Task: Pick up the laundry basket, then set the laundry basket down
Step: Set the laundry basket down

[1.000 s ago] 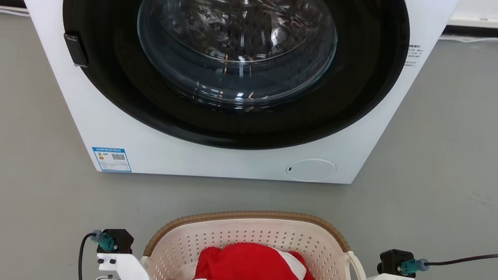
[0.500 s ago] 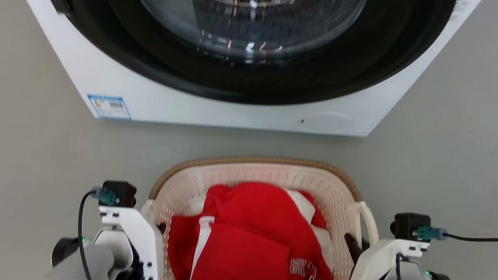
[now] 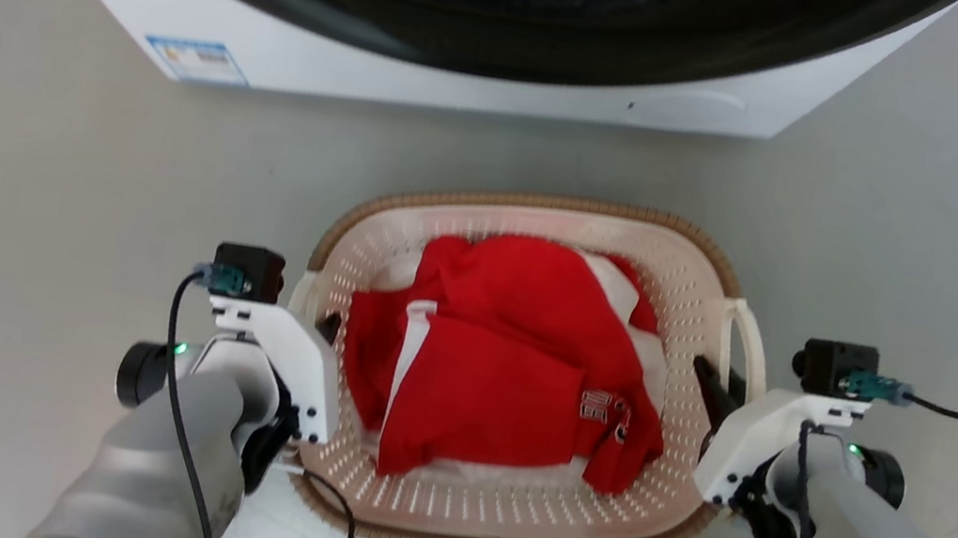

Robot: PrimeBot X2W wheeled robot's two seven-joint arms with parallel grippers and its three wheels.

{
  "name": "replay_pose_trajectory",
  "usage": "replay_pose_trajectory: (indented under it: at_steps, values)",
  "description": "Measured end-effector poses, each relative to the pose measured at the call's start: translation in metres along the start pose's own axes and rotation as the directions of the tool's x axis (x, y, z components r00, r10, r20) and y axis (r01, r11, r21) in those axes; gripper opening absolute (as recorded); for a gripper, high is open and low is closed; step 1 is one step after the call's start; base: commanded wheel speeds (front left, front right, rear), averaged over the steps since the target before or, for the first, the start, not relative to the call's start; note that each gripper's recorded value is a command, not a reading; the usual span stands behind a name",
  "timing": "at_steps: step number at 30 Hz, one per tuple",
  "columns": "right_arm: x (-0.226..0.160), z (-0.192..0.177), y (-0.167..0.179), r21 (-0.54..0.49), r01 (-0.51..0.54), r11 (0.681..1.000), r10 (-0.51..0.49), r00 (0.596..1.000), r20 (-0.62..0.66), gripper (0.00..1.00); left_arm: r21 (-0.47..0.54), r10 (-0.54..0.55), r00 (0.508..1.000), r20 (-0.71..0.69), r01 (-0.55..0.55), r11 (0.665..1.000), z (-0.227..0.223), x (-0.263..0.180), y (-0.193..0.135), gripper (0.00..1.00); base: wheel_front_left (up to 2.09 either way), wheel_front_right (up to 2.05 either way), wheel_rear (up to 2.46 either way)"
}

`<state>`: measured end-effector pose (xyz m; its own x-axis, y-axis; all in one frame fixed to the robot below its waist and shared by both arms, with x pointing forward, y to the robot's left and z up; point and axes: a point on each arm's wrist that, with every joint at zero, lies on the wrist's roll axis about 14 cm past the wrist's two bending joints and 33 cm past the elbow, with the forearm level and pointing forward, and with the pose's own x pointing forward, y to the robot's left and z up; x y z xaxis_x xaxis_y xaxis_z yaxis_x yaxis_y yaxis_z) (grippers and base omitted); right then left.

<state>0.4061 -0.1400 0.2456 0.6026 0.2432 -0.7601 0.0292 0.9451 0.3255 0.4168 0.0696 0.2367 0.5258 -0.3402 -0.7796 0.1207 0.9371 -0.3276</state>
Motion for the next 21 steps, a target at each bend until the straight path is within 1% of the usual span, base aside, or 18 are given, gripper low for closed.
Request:
replay_pose_trajectory:
  at_steps: [11,21]
  values:
    - [0.040,-0.008,-0.015,0.020,-0.003,1.000,0.003,1.000,-0.007,0.00,-0.014,0.021,1.000,-0.004,-0.021,1.000,-0.004,0.041,0.016,0.00,0.00,0.00,0.00]
    - [0.072,-0.020,-0.018,0.032,-0.015,0.999,0.017,0.999,-0.042,0.00,-0.017,0.047,0.999,-0.020,-0.047,0.999,-0.015,0.068,0.033,0.00,0.00,0.00,0.00]
